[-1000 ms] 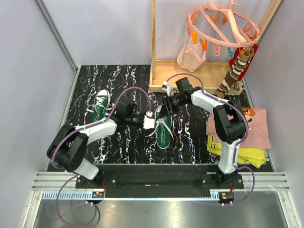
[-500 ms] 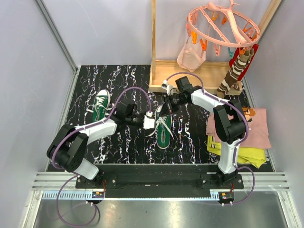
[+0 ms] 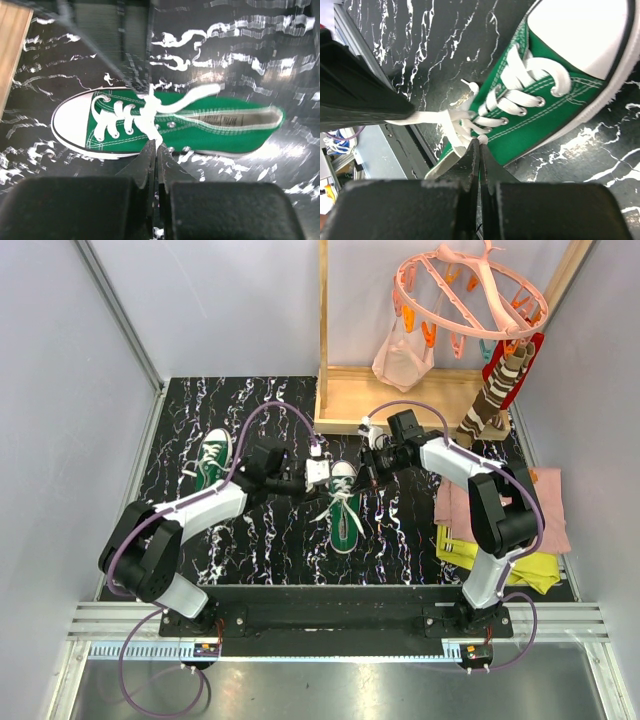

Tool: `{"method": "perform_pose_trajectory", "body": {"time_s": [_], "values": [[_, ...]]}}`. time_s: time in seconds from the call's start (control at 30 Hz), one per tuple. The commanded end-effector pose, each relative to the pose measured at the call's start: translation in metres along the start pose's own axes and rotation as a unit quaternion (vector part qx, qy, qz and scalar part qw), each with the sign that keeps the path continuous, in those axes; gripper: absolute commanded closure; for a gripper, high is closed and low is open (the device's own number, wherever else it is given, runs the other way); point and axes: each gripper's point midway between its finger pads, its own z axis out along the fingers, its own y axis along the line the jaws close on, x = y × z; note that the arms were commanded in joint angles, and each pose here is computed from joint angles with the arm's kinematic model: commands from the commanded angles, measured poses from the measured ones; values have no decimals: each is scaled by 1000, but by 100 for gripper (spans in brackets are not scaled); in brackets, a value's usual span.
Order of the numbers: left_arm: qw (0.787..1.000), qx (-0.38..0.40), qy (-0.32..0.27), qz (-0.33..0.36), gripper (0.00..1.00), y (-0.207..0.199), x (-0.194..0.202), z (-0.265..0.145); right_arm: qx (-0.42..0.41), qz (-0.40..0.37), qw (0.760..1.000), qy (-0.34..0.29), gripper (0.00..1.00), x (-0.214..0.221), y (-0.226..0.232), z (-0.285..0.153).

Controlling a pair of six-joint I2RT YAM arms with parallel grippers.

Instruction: Tie the shoes

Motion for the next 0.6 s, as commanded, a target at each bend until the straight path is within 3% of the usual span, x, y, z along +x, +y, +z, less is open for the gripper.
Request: {"method": "perform_pose_trajectory", "body": {"time_s": [0.0,0.17,0.4,0.57], "values": [[991,-28,-8,-129,100,15,-20,-2,16,-28,999,-21,100,-9,0,-11],[979,-31,-1,-201,100,16,-15,-1,25,-23,999,-24,100,-9,-10,-14],[924,-66,21,-375,100,31,9,-6,33,-41,998,-21,100,2,-15,-18],[900,-80,13,-429,100,47,14,-12,43,-42,998,-23,100,8,-20,-23]]}}
